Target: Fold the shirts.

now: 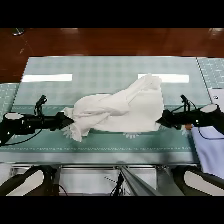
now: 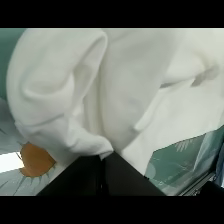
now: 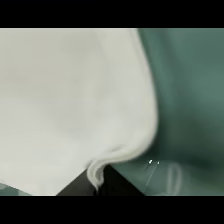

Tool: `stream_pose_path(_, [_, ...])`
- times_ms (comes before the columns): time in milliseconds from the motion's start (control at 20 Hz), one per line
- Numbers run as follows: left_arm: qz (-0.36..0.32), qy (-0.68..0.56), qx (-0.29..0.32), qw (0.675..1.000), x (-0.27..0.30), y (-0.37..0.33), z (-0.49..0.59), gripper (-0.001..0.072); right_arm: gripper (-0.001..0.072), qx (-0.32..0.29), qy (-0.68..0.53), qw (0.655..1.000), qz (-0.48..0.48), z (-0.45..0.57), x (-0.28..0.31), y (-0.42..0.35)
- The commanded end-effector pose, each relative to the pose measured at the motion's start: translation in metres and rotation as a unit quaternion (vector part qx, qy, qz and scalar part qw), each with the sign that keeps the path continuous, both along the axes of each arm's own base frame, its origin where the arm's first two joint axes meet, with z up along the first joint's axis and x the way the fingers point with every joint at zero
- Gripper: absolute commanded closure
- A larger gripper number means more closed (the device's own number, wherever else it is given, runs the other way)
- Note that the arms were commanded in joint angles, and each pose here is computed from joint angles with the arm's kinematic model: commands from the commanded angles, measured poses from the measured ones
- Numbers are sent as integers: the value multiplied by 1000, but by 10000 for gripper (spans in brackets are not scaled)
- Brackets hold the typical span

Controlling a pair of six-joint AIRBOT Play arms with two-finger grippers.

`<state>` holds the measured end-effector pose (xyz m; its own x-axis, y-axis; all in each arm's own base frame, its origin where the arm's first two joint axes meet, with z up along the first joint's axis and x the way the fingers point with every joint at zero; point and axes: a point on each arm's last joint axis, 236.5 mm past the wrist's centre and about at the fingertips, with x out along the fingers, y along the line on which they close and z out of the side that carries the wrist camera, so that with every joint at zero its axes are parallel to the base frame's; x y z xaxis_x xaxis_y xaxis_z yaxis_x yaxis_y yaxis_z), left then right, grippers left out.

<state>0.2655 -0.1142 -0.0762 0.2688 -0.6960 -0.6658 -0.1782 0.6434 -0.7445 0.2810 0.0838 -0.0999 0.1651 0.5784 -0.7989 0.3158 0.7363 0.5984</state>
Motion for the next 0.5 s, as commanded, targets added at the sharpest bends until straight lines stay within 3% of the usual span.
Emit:
stream_pose_path(0, [-8, -22, -15, 1000, 11, -1, 23, 687, 680, 9, -25, 994, 107, 37, 21, 27])
stream_pose_path(150, [49, -175, -86, 980, 85, 3, 144, 687, 681, -35, -157, 982, 100, 153, 104, 9])
stream_pose_path(300, [117, -393, -101, 906, 137, 27, 329, 688, 681, -105, -341, 932, 56, 325, 164, -14])
stream_pose_path(450, [141, -552, -54, 820, 119, 46, 480, 687, 681, -171, -477, 861, 44, 469, 141, -26])
